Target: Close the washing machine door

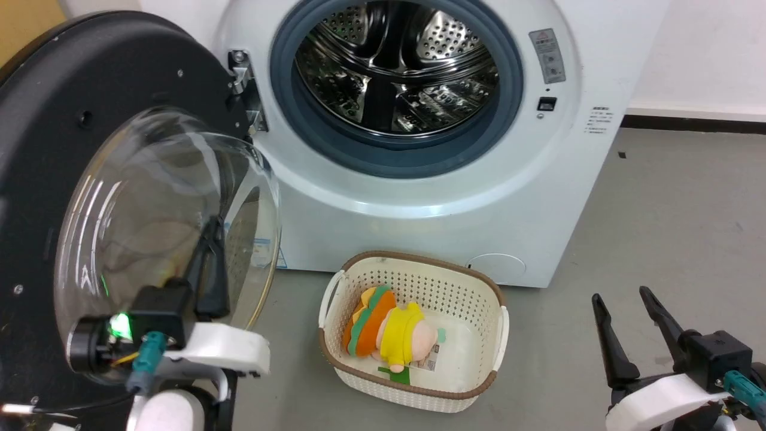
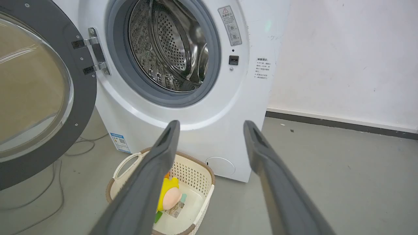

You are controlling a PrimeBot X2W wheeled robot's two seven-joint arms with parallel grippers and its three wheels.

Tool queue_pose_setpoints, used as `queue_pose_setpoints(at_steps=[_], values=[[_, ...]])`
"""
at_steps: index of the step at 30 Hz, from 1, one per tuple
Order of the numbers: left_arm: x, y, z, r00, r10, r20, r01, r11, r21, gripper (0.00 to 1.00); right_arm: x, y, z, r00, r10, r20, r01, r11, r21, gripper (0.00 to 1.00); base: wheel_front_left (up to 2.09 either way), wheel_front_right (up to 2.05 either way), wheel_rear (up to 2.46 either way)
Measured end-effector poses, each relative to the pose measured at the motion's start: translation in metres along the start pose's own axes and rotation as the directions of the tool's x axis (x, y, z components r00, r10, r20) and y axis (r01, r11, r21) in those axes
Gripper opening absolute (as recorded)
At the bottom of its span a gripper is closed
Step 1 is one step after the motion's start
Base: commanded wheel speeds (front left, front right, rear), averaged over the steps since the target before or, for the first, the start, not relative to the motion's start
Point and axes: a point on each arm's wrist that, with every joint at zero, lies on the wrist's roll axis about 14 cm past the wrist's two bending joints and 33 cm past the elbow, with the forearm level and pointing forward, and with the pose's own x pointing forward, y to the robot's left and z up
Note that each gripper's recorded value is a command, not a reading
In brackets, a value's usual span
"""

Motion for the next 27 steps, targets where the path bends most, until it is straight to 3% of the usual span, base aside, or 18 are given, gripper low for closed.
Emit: queue_pose_setpoints(at_steps=[14, 27], values=[[0.012, 0.057, 0.074, 0.962, 0.139, 0.234, -0.129, 0.99, -0.057, 0.0, 0.016, 0.014, -0.004, 0.999, 0.042, 0.009, -0.043, 0.999, 0.023, 1.0, 0.0, 0.0, 0.0], [0.001, 0.123, 0.133, 0.876, 0.254, 0.41, -0.237, 0.967, -0.094, 0.0, 0.031, 0.03, -0.006, 0.996, 0.09, 0.025, -0.091, 0.995, 0.043, 1.0, 0.0, 0.0, 0.0]])
